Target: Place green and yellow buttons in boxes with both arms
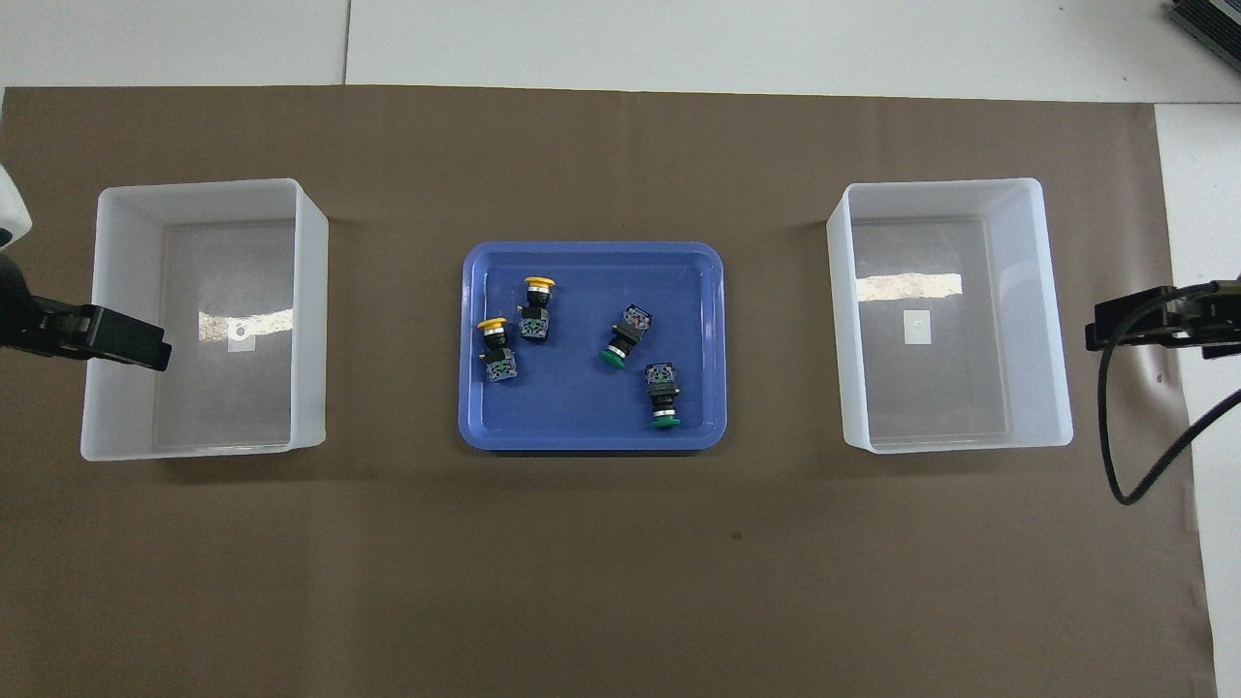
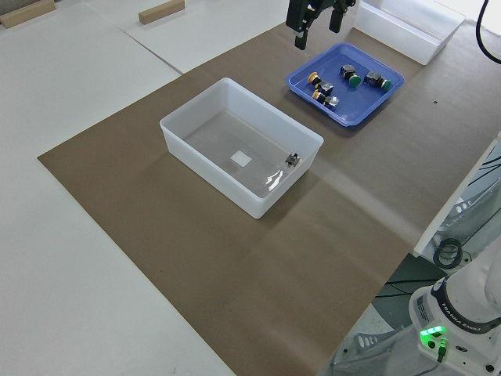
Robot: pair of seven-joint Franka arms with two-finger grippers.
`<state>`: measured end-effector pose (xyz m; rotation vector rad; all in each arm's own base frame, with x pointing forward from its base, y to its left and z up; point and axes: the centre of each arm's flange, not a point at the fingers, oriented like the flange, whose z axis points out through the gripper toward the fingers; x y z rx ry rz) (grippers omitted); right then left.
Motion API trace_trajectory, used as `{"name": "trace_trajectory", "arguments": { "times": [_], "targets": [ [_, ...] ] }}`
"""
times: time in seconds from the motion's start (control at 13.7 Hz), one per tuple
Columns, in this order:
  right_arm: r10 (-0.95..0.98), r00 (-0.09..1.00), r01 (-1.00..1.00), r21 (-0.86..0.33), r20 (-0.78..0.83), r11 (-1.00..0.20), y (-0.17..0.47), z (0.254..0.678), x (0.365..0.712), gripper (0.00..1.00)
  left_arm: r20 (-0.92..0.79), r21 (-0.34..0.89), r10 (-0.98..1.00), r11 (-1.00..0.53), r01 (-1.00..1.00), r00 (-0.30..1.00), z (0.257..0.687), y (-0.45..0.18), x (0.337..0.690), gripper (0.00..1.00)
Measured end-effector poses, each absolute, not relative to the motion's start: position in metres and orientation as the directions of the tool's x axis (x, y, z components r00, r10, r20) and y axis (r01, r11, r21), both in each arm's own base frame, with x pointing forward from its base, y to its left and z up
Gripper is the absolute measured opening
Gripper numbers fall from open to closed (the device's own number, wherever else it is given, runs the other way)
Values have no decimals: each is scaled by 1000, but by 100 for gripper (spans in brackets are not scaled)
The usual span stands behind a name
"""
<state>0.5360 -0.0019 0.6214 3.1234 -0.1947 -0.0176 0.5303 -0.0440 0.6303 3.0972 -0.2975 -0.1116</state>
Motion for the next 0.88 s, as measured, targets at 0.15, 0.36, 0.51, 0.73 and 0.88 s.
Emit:
{"name": "trace_trajectory", "arguments": {
  "times": [0.15, 0.36, 0.51, 0.73, 0.88],
  "targets": [
    [-143, 990, -143, 10, 12, -990, 27, 609, 547, 100, -69, 35, -191, -981, -189, 979, 630, -44, 530, 100],
    [-175, 984, -176, 6, 42, -984, 90, 561, 579, 100, -69, 35, -191, -981, -189, 979, 630, -44, 530, 100],
    [-193, 980, -193, 3, 52, -981, 136, 515, 598, 100, -69, 35, -191, -981, -189, 979, 630, -44, 530, 100],
    [-235, 970, -234, -20, 66, -972, 221, 445, 610, 100, -69, 35, -191, -981, -189, 979, 630, -44, 530, 100],
    [-227, 971, -224, -36, 81, -974, 252, 428, 608, 100, -69, 35, -191, -981, -189, 979, 630, -44, 530, 100]
  ]
}}
